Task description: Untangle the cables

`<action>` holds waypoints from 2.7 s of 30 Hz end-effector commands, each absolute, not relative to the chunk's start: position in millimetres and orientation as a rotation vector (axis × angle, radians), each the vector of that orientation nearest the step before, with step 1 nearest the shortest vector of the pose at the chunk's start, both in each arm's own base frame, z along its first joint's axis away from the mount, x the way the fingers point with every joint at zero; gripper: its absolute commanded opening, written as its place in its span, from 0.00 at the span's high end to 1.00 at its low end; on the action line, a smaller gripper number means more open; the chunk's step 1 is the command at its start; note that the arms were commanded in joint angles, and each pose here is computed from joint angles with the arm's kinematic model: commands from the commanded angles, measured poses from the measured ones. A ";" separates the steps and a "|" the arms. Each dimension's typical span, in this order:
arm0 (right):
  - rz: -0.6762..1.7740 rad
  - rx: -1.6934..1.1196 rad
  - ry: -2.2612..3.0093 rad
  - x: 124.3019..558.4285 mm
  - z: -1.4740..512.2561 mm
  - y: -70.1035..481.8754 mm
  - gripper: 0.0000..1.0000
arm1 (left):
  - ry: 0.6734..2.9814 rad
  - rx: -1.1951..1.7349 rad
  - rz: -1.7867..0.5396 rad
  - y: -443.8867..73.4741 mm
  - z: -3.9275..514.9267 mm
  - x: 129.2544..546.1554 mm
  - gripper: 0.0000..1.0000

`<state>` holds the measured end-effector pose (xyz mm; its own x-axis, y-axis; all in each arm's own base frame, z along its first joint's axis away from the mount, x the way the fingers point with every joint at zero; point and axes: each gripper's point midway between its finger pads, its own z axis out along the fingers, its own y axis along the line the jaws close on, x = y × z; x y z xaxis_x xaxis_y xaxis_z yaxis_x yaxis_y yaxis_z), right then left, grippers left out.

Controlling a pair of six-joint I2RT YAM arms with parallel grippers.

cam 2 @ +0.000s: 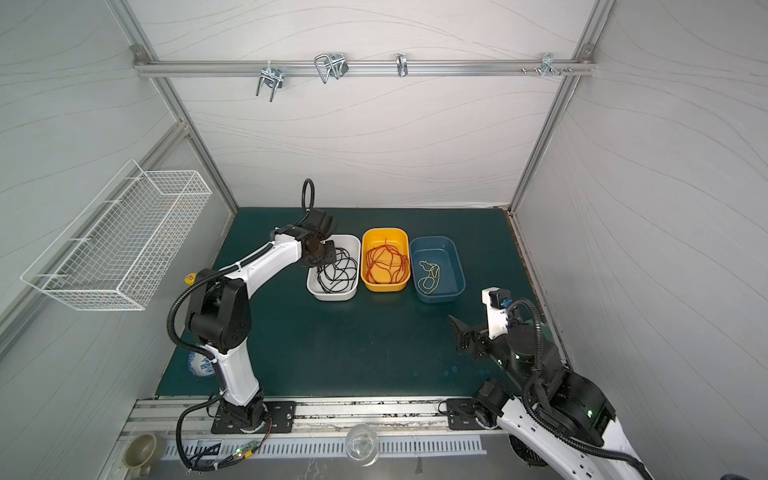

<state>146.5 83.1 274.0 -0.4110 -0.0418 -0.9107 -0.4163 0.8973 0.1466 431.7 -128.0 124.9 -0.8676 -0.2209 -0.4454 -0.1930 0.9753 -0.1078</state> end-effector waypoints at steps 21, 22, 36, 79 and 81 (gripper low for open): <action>0.370 -0.158 2.036 172.7 265.3 86.0 0.01 | 2.063 -0.215 -0.200 -72.9 291.5 331.8 0.04; 0.366 -0.165 2.037 178.0 261.1 91.9 0.01 | 2.048 -0.224 -0.178 -66.3 290.9 324.2 0.00; 0.012 -0.107 1.848 262.3 236.6 93.3 0.01 | 2.024 -0.198 -0.079 -39.9 215.7 281.3 0.00; -0.277 0.082 1.847 365.3 131.2 2.1 0.01 | 1.949 -0.453 0.131 35.5 148.5 353.7 0.00; -0.273 0.079 1.856 365.8 125.4 2.2 0.01 | 1.955 -0.440 0.134 34.6 147.8 355.8 0.00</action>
